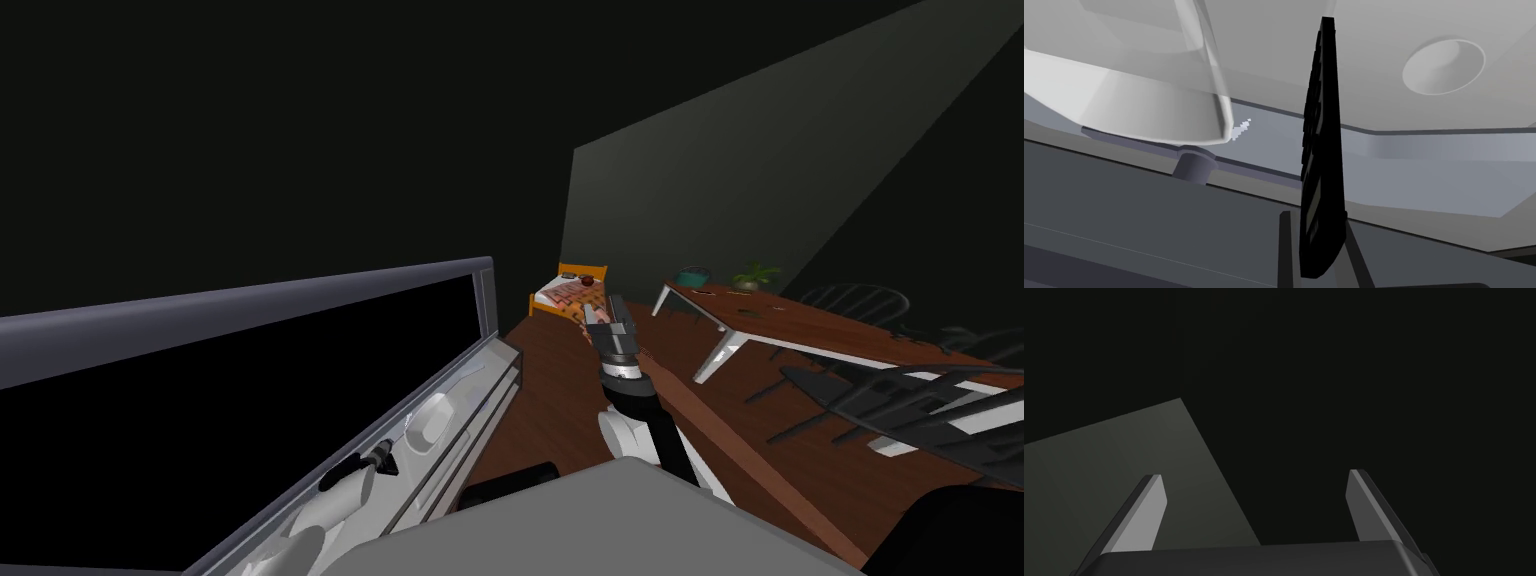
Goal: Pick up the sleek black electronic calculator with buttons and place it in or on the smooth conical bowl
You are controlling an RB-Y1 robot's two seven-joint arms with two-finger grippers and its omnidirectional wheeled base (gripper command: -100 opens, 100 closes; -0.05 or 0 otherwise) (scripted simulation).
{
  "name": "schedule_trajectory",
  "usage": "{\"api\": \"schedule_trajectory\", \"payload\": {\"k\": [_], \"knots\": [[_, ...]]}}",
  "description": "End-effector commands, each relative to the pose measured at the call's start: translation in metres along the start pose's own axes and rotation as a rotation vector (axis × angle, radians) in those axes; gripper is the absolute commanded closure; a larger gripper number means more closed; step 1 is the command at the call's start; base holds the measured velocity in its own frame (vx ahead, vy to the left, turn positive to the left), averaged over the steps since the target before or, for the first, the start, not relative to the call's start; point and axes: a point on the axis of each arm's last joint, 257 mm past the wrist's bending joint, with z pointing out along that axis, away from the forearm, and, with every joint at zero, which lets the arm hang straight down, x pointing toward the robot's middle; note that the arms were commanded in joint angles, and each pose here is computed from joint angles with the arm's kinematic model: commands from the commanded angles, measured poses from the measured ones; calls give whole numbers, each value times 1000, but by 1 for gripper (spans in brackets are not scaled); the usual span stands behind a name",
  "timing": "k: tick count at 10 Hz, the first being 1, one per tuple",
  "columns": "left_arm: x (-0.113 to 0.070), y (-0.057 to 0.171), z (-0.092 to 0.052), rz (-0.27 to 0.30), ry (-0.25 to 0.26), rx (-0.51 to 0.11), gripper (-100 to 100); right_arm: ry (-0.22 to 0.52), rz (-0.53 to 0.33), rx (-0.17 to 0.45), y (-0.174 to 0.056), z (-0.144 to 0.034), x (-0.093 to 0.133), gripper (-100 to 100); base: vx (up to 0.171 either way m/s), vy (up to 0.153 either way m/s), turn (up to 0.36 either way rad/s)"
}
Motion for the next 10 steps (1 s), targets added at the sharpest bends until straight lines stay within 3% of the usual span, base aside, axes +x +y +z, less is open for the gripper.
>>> {"api": "schedule_trajectory", "payload": {"k": [1,10], "knots": [[-6,-4,-1,3,-29,21,100,0,0,0,0,0,0,0,36,-83,127],[-27,-20,-12,53,-209,124,100,0,0,0,0,0,0,0,43,-78,167]]}}
